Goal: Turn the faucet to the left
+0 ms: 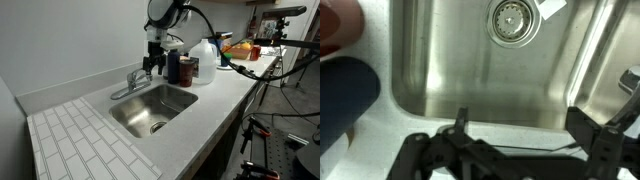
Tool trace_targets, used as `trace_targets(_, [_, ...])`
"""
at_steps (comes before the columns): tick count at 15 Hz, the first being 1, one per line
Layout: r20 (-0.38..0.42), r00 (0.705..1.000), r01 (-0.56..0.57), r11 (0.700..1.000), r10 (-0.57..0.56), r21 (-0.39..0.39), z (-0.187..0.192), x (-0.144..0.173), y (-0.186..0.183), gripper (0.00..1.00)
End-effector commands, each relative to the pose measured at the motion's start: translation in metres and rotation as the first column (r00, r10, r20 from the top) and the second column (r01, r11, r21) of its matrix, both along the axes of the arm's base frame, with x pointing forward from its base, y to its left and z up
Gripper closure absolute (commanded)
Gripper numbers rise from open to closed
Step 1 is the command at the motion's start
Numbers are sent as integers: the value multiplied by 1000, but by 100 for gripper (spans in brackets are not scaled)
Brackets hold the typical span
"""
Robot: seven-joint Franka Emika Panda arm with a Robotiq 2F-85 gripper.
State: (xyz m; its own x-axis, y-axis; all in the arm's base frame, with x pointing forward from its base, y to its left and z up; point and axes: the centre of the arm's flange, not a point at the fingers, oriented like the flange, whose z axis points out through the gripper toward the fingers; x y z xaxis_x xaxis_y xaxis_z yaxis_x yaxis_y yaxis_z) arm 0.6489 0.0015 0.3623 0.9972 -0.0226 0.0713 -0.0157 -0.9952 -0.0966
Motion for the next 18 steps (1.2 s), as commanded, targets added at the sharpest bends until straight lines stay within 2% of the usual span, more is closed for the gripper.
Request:
trace_targets(1, [48,997,-55,997,53,51,7,25,38,0])
trace_targets(9, [69,992,-108,990,101,95,4,47,88,0])
trace_targets(18, [95,992,-103,982,89,158,6,71,126,0])
